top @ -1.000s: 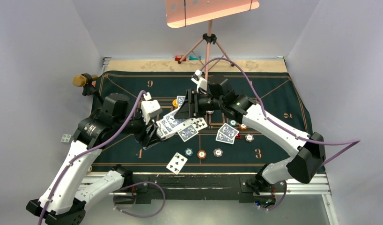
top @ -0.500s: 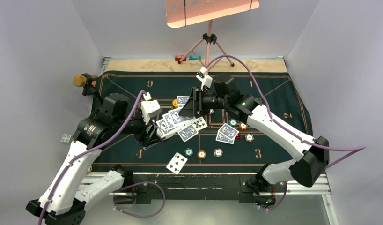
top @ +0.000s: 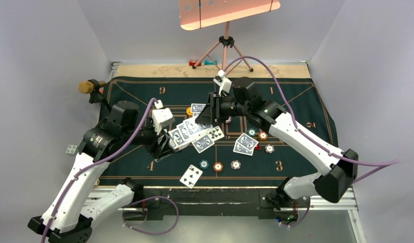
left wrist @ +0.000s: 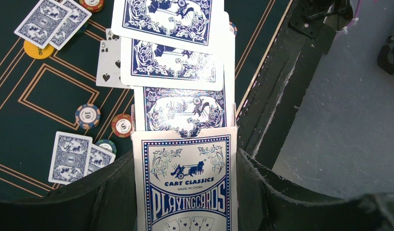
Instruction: Distribute texas hold em gaming equipment
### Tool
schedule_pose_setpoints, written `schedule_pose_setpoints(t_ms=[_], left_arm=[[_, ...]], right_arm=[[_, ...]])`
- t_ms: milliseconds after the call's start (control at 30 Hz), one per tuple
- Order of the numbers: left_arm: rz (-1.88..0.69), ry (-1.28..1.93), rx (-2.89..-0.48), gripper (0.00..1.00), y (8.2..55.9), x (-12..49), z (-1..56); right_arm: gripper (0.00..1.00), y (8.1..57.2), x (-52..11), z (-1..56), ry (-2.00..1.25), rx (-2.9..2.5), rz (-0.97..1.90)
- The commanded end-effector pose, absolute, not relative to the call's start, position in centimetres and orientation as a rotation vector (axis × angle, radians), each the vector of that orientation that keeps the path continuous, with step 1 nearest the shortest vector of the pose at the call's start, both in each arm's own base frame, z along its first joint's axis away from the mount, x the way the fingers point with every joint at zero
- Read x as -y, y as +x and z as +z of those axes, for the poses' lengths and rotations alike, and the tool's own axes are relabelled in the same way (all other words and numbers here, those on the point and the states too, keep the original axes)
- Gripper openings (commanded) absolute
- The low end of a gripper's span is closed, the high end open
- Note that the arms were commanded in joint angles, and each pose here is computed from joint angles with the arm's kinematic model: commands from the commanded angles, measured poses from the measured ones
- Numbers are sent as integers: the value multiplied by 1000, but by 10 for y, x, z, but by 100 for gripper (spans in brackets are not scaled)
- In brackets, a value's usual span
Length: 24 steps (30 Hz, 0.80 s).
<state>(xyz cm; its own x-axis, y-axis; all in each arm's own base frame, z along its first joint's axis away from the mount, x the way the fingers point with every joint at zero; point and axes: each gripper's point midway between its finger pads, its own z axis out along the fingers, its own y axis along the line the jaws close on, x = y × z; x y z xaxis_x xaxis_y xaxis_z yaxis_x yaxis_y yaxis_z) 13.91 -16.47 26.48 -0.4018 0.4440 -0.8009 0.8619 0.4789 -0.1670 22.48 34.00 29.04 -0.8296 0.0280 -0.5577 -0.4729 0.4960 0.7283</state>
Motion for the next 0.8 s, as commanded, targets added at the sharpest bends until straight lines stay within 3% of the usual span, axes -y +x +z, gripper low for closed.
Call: schedule_pose_setpoints(t_ms=[0,433,633,767], left_arm=[[-778,1061,-1954,0,142,169,283],[-783,1059,-1953,0,143,170,284],[-811,1032,-1972,0,142,172,282],[-885,1006,-2001,0,139,178,277]], right_arm=[[42,226,-339,318,-416,-2151,1279],[41,227,-331,322,-436,-2147,1188],[76,224,-322,303,-397,-2244,1128],[88,223,-320,315,-357,-2225,1152]])
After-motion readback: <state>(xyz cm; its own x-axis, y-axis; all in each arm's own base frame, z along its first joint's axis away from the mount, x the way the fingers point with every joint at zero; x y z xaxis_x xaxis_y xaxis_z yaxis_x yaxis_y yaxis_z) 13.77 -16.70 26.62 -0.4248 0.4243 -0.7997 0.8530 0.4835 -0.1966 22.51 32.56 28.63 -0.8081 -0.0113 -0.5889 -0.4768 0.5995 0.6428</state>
